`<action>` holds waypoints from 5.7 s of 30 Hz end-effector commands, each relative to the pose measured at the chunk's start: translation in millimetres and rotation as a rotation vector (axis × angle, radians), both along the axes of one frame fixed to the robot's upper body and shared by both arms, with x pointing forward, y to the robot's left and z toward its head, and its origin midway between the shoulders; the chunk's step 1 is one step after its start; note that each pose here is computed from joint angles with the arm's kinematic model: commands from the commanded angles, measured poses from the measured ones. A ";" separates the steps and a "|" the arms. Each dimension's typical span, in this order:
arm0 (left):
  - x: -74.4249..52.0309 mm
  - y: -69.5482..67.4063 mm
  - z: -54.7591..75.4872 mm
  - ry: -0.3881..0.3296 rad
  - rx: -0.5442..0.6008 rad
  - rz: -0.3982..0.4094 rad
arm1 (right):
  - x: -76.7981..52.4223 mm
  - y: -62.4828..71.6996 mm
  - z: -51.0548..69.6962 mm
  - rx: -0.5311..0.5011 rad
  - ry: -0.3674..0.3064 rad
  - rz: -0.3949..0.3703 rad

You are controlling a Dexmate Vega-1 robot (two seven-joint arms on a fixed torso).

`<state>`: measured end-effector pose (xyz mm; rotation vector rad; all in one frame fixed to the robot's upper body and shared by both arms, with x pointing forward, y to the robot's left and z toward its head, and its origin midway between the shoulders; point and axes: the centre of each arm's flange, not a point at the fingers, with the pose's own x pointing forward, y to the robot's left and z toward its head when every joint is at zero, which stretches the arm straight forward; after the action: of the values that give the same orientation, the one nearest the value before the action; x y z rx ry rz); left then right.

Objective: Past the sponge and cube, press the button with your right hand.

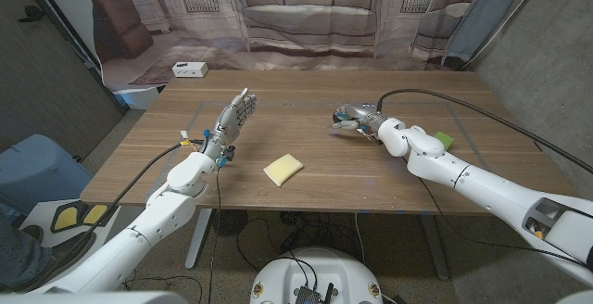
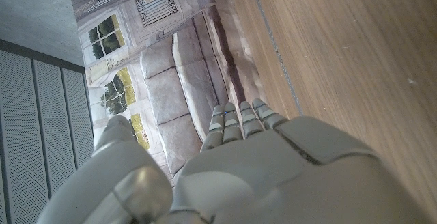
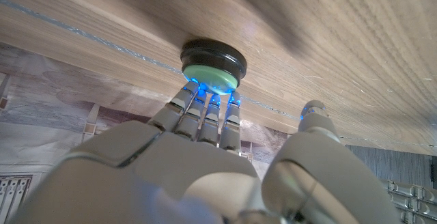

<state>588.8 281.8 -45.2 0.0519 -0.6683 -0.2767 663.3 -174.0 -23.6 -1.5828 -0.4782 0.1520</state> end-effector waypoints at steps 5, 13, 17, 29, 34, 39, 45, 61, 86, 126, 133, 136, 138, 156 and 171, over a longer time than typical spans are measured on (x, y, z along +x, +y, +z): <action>-1.1 -1.3 0.9 -0.005 0.004 -0.005 | -9.5 2.7 8.1 0.005 -0.033 0.017; -1.8 -1.3 1.8 -0.006 0.007 -0.005 | -13.8 2.2 12.1 0.015 -0.053 0.024; -2.1 -1.6 1.9 -0.007 0.010 -0.006 | -15.9 1.6 14.1 0.023 -0.061 0.027; -2.5 -3.1 1.2 -0.007 0.010 -0.009 | -20.1 -2.2 19.9 0.053 -0.092 0.032; -2.2 -4.0 1.8 -0.009 0.012 -0.009 | -22.3 -5.1 23.8 0.068 -0.105 0.033; -2.3 -4.4 3.3 -0.012 0.014 -0.008 | -23.3 -7.9 26.2 0.076 -0.112 0.032; -2.6 -4.6 4.6 -0.014 0.016 -0.005 | -23.7 -9.4 28.5 0.082 -0.117 0.031; -0.4 -4.5 5.2 -0.012 0.015 -0.007 | -29.4 -13.6 35.4 0.124 -0.142 0.044; 1.9 -6.5 10.1 -0.012 0.033 -0.013 | -43.1 -26.9 43.3 0.246 -0.152 0.076; 3.9 -16.9 13.9 -0.019 0.038 -0.026 | -60.8 -71.9 45.2 0.653 -0.163 0.223; 3.5 -18.5 15.1 -0.018 0.043 -0.024 | -61.6 -79.2 44.0 0.723 -0.155 0.260; 3.2 -18.8 15.7 -0.018 0.045 -0.023 | -61.4 -82.9 43.7 0.762 -0.140 0.283; 3.2 -19.2 16.2 -0.020 0.046 -0.024 | -60.6 -85.7 43.5 0.789 -0.128 0.299; 3.1 -23.8 18.8 -0.021 0.051 -0.023 | -56.7 -111.1 42.1 0.964 -0.074 0.371; 4.8 -27.0 17.7 -0.015 0.043 -0.019 | -49.6 -130.6 33.1 1.114 -0.011 0.428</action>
<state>592.5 256.8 -26.6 0.0961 -0.6817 -0.3159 608.5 -290.1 15.8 -0.5066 -0.7483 0.1291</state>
